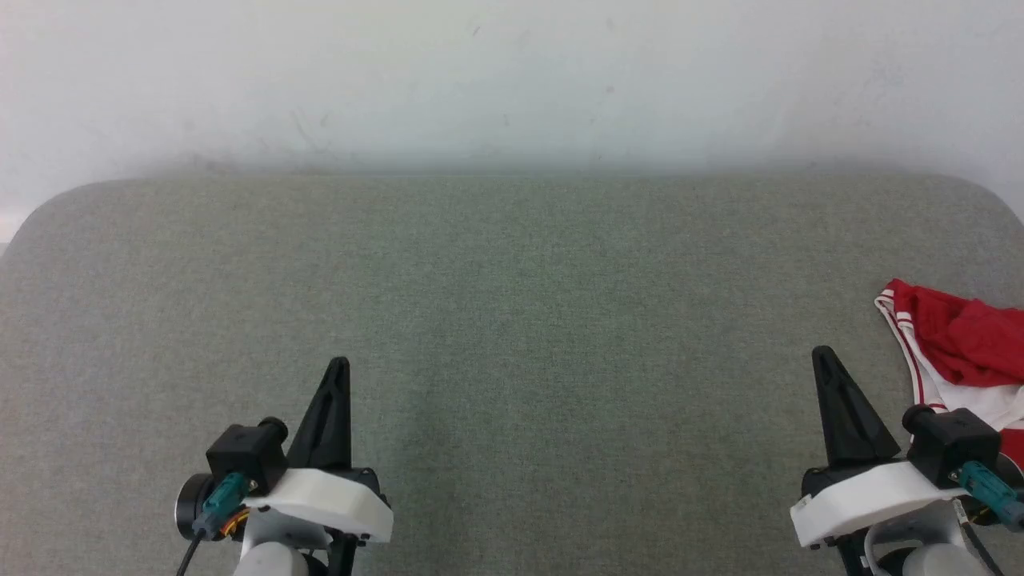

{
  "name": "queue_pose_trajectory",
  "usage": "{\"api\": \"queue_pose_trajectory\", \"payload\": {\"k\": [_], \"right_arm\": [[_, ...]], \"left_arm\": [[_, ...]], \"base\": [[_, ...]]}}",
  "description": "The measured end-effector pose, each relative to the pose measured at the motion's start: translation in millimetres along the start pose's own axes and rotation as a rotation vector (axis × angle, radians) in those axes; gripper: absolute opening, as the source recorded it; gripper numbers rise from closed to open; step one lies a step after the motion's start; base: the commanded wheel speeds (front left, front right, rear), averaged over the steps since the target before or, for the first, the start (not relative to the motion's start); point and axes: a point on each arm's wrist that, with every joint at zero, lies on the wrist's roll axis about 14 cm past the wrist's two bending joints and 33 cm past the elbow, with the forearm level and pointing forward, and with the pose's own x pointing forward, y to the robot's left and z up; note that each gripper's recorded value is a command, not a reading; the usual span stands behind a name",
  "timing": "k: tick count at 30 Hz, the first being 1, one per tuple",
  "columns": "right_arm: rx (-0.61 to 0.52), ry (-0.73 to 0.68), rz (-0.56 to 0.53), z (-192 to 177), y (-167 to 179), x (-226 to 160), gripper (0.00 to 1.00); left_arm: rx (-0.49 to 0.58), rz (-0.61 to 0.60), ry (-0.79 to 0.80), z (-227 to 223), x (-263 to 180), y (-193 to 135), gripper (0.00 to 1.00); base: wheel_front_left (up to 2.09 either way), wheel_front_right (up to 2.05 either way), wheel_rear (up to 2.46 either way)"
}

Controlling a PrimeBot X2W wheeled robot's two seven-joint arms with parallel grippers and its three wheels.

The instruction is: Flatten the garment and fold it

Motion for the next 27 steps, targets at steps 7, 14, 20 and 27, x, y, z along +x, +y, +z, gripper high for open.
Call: {"api": "queue_pose_trajectory", "payload": {"k": [7,14,20,27], "right_arm": [[-0.002,0.002,-0.001,0.2,-0.4,-0.5,0.00],[-0.009,0.010,-0.002,-0.1,-0.8,-1.2,0.00],[-0.011,0.015,-0.003,-0.3,-1.2,-1.8,0.00],[-0.023,0.020,-0.003,0.3,-1.3,-2.3,0.00]], "left_arm": [[0.001,-0.003,0.006,-0.2,0.6,-1.1,0.00],[0.009,-0.010,0.005,2.3,1.9,-2.9,0.00],[0.021,-0.016,0.007,4.1,2.7,-4.3,0.00],[0.036,-0.015,0.006,6.1,3.5,-4.6,0.00]], "base": [[0.00,0.00,0.00],[0.00,0.00,0.00],[0.00,0.00,0.00],[0.00,0.00,0.00]]}}
